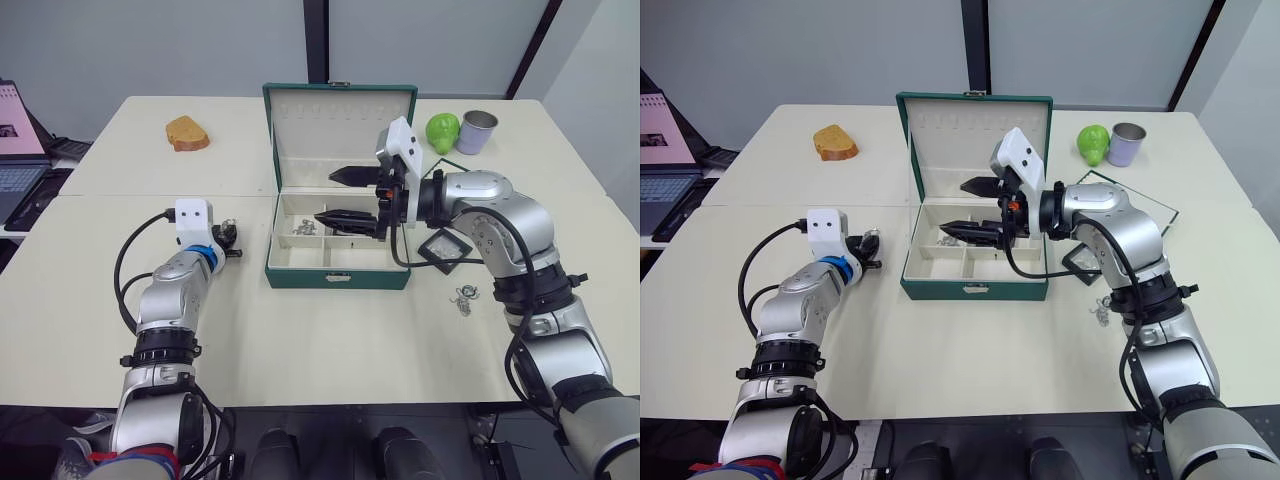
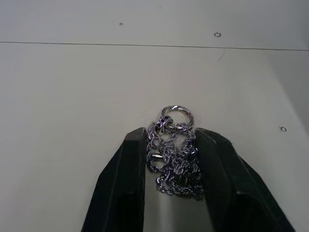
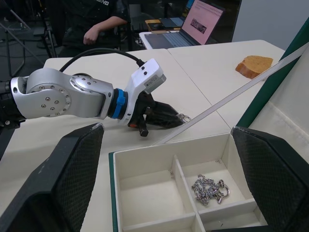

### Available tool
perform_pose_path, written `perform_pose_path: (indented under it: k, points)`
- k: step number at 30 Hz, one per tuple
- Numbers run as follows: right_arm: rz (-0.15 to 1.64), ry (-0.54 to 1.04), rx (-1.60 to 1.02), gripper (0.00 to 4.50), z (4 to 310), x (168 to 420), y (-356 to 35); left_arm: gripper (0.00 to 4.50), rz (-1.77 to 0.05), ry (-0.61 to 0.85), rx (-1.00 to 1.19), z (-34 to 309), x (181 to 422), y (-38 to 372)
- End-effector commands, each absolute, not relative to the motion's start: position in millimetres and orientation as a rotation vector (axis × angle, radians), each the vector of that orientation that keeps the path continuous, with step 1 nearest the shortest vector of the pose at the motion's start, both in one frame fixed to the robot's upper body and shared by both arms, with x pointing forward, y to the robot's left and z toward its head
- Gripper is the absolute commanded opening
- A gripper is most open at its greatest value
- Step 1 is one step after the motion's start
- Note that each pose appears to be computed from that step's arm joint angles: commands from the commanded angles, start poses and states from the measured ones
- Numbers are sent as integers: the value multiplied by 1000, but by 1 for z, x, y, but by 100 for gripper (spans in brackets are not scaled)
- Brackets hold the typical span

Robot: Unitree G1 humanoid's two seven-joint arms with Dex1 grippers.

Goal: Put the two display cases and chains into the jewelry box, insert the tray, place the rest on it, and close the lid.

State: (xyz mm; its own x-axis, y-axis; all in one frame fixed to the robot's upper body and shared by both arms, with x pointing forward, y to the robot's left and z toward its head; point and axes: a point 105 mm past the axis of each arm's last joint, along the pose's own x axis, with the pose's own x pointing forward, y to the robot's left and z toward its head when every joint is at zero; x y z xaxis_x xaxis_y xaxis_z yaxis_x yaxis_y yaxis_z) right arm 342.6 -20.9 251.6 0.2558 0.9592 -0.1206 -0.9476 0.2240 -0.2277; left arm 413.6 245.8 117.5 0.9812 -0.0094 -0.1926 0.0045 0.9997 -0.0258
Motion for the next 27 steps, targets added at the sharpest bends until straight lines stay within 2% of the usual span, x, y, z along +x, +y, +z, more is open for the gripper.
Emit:
perform_pose_path:
  k: [1, 2, 10, 13, 22, 27]
  points:
    - [1318, -109, -304, 450, 266, 339, -23, 26, -19, 220, -32, 110, 412, 241]
    - [1319, -109, -304, 450, 266, 339, -23, 10, -20, 219, -32, 110, 413, 241]
    - [1321, -119, -301, 450, 267, 338, -27, 10, -42, 172, -20, 123, 412, 242]
    - [1357, -152, -305, 450, 273, 330, -33, 10, -63, 123, -9, 142, 406, 247]
    - [1429, -191, -295, 450, 281, 302, -57, 10, -273, -1, 95, 214, 369, 255]
    - [1434, -164, -297, 450, 274, 292, -71, 10, -502, -28, 191, 249, 343, 238]
